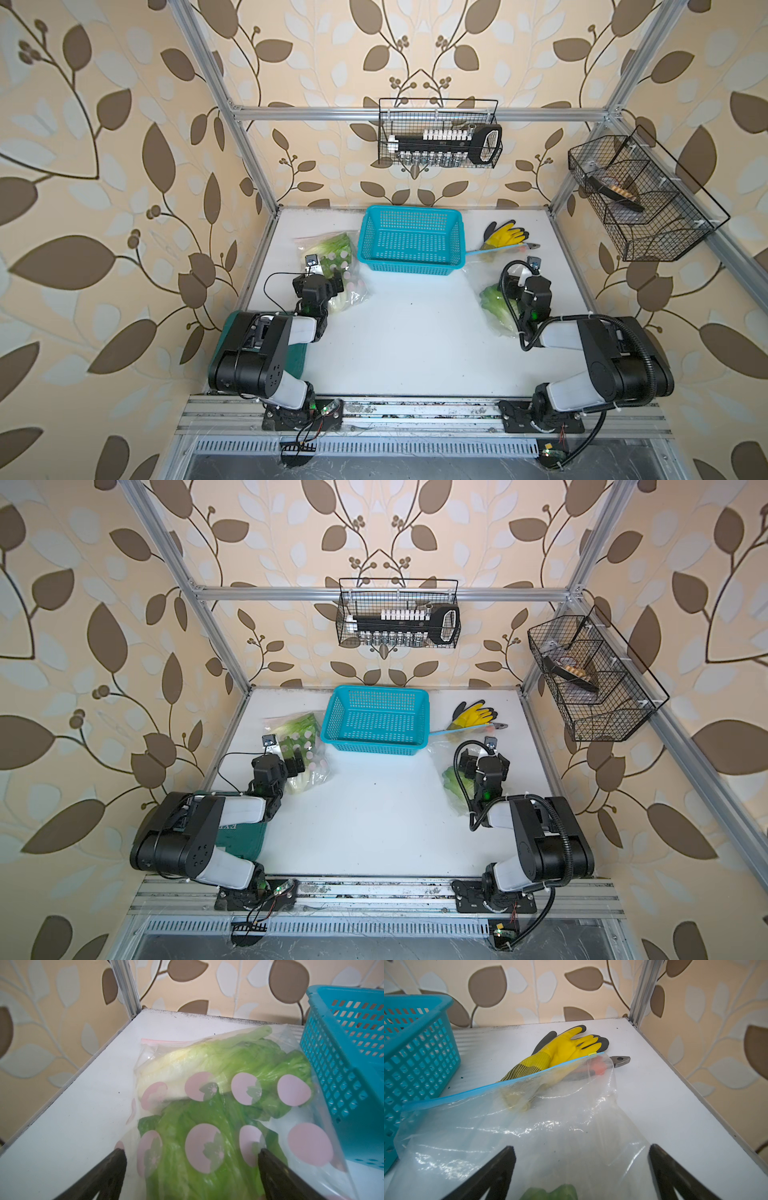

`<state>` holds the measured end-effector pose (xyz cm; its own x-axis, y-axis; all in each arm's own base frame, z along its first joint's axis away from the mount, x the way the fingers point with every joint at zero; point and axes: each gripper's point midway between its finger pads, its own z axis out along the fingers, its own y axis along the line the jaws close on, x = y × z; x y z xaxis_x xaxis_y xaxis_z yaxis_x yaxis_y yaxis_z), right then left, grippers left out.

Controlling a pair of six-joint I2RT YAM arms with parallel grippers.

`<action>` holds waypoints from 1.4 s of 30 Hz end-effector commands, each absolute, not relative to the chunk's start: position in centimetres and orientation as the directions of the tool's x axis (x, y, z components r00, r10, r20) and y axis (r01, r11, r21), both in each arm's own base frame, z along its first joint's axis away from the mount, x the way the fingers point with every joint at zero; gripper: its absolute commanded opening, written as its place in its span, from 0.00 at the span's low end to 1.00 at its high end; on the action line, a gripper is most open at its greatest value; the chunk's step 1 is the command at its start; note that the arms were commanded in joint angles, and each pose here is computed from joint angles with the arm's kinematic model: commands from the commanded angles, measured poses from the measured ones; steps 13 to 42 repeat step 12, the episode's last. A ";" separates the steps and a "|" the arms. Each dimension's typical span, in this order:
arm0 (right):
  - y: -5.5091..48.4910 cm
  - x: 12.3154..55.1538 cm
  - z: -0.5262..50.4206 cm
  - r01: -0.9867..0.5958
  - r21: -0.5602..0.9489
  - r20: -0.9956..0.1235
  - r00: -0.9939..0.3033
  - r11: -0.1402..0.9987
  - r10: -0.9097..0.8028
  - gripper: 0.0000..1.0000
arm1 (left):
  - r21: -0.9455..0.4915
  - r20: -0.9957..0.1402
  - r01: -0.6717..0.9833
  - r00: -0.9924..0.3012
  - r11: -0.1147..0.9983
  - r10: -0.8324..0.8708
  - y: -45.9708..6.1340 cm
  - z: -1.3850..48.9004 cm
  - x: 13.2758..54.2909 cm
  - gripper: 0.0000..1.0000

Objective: Put the chinese cabbages into a zipper bag and zip it
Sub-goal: Reset both arms

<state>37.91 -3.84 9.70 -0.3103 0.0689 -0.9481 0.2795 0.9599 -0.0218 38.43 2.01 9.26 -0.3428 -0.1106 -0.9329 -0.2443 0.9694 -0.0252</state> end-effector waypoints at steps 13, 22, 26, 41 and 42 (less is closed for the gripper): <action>-3.6 38.1 9.5 0.267 -0.035 -0.943 -0.327 0.963 0.056 1.00 | -0.003 -0.907 -0.109 -0.417 0.994 -0.048 0.2 7.8 38.2 0.99; -3.6 38.1 9.5 0.267 -0.035 -0.943 -0.327 0.963 0.056 1.00 | -0.003 -0.907 -0.109 -0.417 0.994 -0.048 0.2 7.8 38.2 0.99; -3.6 38.1 9.5 0.267 -0.035 -0.943 -0.327 0.963 0.056 1.00 | -0.003 -0.907 -0.109 -0.417 0.994 -0.048 0.2 7.8 38.2 0.99; -3.6 38.1 9.5 0.267 -0.035 -0.943 -0.327 0.963 0.056 1.00 | -0.003 -0.907 -0.109 -0.417 0.994 -0.048 0.2 7.8 38.2 0.99; -3.6 38.1 9.5 0.267 -0.035 -0.943 -0.327 0.963 0.056 1.00 | -0.003 -0.907 -0.109 -0.417 0.994 -0.048 0.2 7.8 38.2 0.99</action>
